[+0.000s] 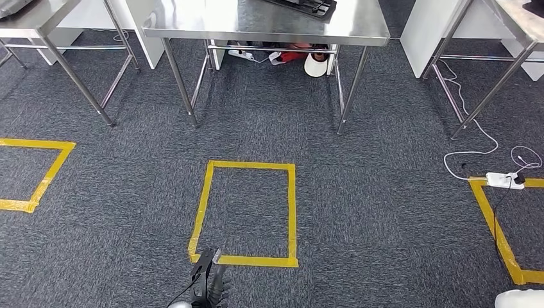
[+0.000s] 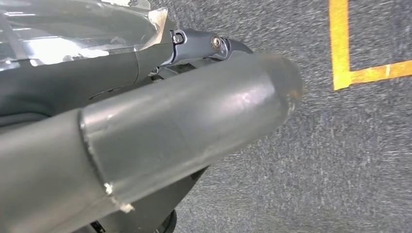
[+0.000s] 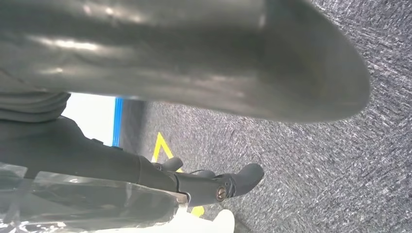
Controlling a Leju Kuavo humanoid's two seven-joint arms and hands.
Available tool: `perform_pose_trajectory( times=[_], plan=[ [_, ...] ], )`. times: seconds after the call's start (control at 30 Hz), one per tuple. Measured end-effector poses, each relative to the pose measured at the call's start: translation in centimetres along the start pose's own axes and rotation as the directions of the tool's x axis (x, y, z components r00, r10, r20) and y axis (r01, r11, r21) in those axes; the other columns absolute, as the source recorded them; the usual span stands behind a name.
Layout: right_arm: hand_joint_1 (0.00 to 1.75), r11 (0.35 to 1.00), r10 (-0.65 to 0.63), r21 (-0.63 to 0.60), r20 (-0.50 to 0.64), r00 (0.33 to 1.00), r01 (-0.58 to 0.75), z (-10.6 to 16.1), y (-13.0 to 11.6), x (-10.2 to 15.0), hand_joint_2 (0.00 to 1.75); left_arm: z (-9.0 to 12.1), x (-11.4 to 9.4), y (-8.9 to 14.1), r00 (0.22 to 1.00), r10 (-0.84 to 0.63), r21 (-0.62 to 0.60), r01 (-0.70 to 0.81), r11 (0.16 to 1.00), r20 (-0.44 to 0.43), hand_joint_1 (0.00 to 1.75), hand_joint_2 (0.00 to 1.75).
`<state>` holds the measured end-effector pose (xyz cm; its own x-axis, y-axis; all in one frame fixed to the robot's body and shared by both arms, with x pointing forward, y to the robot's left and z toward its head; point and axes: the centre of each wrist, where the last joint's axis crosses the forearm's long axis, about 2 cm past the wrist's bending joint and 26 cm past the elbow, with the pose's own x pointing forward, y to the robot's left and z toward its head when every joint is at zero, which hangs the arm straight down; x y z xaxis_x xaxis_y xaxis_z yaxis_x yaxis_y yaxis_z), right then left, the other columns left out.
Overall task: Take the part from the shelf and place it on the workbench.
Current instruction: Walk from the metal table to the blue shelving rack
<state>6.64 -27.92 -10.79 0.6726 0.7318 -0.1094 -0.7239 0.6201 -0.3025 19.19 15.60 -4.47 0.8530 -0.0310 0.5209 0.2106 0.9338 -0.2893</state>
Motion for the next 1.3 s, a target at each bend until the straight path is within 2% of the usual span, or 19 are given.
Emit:
perform_pose_trajectory(
  times=[0.17, 0.5, 0.83, 1.0, 1.1, 1.3],
  plan=[
    [0.0, 1.0, 0.001, -0.007, -0.004, 1.0, -0.001, 0.0, 0.0, -0.1, 0.0, -0.1, 0.9, -0.2, 1.0, -0.028, -0.006, 0.028, 1.0, 0.012, 0.0, 0.0],
    [0.0, 1.0, 0.016, -0.016, -0.029, 0.999, -0.016, -0.2, -0.2, -0.8, 0.0, -0.1, 0.0, -0.4, 0.999, -0.042, 0.009, 0.042, 0.999, 0.004, 0.0, 0.0],
    [0.0, 1.0, 0.02, -0.015, -0.04, 0.999, -0.021, -0.3, 0.0, -1.4, 0.0, 0.7, -0.1, 0.4, 0.994, -0.089, 0.104, 0.082, 0.991, 0.063, 0.0, 0.0],
    [0.0, 1.0, 0.021, -0.013, -0.038, 0.999, -0.022, -0.3, 0.2, -1.6, 0.0, 1.0, -0.7, 0.8, 0.991, -0.086, 0.112, 0.075, 0.991, 0.102, 0.0, 0.0],
    [0.0, 1.0, 0.022, -0.015, -0.034, 0.999, -0.023, -0.3, 0.1, -1.5, 0.0, 1.0, -0.3, 0.9, 0.989, -0.082, 0.107, 0.068, 0.992, 0.127, 0.0, 0.0],
    [0.0, 1.0, 0.024, -0.018, -0.032, 0.999, -0.025, -0.3, 0.0, -1.4, 0.0, 1.1, -0.3, 0.8, 0.988, -0.078, 0.098, 0.065, 0.993, 0.137, 0.0, 0.0]
  ],
)
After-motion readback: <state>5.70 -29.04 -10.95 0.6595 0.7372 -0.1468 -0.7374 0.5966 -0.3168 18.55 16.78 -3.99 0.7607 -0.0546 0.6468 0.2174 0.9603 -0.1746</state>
